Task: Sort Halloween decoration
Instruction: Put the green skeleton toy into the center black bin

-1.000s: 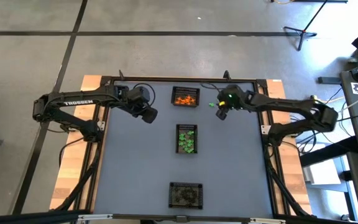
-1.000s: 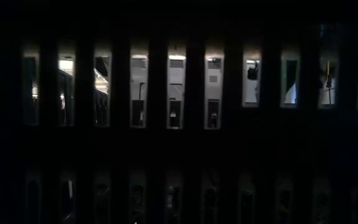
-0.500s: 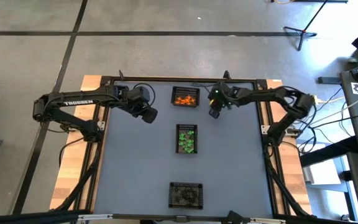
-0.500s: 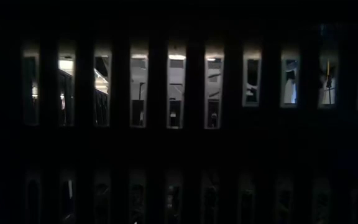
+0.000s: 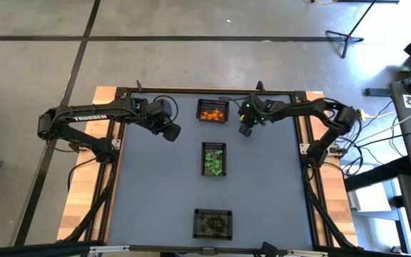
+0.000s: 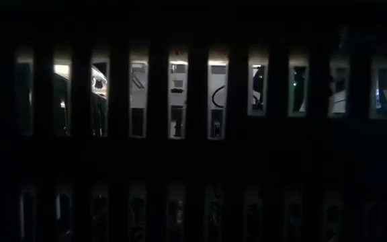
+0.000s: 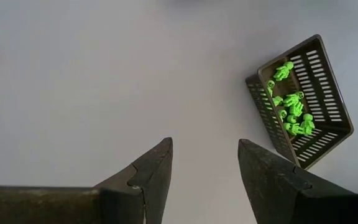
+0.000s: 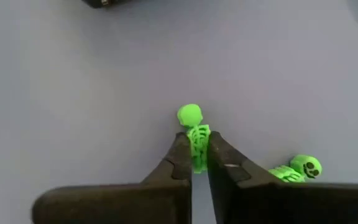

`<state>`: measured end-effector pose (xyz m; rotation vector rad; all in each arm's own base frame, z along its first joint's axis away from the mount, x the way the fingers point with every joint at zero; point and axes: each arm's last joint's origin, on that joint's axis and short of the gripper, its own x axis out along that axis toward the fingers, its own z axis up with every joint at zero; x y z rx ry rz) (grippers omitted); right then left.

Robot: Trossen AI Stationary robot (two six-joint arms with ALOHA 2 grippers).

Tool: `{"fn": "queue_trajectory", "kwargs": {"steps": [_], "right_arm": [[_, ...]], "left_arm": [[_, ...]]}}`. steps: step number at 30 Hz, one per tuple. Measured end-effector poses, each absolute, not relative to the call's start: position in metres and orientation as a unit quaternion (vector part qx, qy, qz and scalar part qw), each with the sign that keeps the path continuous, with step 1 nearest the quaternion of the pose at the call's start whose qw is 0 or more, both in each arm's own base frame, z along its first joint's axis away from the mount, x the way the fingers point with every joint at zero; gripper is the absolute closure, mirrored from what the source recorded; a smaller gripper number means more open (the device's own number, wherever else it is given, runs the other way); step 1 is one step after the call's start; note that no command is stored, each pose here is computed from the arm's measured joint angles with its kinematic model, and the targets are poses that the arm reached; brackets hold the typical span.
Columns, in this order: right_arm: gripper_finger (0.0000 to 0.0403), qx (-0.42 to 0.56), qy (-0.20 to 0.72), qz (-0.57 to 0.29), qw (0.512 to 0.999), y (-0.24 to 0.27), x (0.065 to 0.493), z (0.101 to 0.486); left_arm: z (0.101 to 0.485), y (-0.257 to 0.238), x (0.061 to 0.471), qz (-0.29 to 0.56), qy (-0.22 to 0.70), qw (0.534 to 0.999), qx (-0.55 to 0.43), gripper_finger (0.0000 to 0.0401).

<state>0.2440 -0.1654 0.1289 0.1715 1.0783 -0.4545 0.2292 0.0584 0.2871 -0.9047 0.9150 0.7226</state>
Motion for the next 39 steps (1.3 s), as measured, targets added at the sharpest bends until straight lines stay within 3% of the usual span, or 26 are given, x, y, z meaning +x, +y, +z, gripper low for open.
{"fn": "queue_trajectory", "kwargs": {"steps": [5,11,16,26,32,39], "right_arm": [[0.0373,0.086,0.504,-0.228,0.829,-0.160,0.238,0.144],[0.0392,0.096,0.476,-0.197,0.851,-0.131,0.237,0.177],[0.0374,0.101,0.431,-0.113,0.890,-0.084,0.248,0.202],[0.0380,0.057,0.320,0.113,0.939,0.049,0.274,0.224],[0.0378,0.058,0.266,0.194,0.942,0.112,0.274,0.226],[0.0377,0.031,0.269,0.230,0.935,0.164,0.283,0.224]], "left_arm": [[0.287,0.058,0.229,0.330,0.417,0.740,-0.412,0.0225],[0.287,0.058,0.229,0.330,0.417,0.740,-0.412,0.0225],[0.287,0.058,0.229,0.330,0.417,0.740,-0.412,0.0225],[0.287,0.058,0.229,0.330,0.417,0.740,-0.412,0.0225],[0.287,0.059,0.229,0.330,0.416,0.740,-0.412,0.0225],[0.287,0.059,0.230,0.330,0.415,0.741,-0.412,0.0225]]}}
